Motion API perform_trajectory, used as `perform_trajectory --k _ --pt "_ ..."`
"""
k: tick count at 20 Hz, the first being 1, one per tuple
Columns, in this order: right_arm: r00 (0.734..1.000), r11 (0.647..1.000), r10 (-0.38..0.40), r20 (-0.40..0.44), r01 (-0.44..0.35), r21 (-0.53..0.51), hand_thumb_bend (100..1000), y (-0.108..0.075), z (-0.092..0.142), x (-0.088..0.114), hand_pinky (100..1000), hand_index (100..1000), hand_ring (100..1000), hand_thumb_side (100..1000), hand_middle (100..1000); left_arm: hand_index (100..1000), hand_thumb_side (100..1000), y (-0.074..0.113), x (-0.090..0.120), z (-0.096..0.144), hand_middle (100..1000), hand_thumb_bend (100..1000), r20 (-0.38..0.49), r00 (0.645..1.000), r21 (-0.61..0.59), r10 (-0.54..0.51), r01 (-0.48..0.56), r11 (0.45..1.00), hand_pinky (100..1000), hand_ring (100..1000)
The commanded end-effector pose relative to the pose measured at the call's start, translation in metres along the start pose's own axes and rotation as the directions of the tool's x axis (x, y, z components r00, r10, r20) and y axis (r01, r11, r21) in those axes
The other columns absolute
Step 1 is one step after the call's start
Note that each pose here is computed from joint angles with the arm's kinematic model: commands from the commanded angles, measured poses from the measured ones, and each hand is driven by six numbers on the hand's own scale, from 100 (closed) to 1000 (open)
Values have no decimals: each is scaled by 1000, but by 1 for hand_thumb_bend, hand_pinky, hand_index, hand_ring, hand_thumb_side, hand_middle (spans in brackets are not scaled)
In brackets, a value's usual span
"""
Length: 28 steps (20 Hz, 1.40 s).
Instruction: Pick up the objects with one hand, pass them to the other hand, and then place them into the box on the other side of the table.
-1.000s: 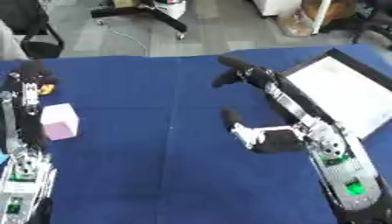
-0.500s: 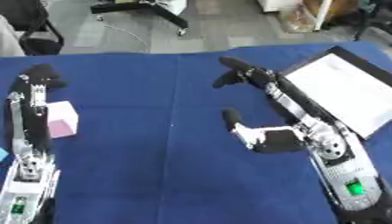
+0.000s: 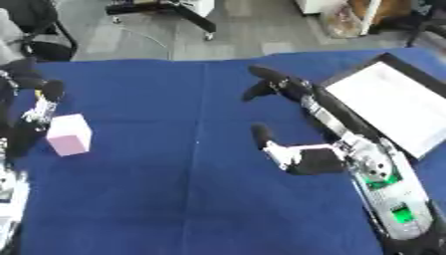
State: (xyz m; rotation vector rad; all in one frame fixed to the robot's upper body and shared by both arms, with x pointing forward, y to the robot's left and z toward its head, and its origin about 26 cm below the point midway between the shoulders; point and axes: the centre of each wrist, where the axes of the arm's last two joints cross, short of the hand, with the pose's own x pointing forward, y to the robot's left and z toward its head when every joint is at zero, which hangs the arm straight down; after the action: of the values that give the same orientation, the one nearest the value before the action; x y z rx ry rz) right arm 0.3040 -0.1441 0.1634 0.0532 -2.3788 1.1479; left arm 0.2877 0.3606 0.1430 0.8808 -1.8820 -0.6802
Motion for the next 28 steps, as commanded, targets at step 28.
perform_trajectory --k 28 --pt "998 997 58 23 -59 43 100 -4 -7 -3 812 1000 786 501 693 841 602 97 -115 33 693 723 -501 648 -565 -573 256 784 767 659"
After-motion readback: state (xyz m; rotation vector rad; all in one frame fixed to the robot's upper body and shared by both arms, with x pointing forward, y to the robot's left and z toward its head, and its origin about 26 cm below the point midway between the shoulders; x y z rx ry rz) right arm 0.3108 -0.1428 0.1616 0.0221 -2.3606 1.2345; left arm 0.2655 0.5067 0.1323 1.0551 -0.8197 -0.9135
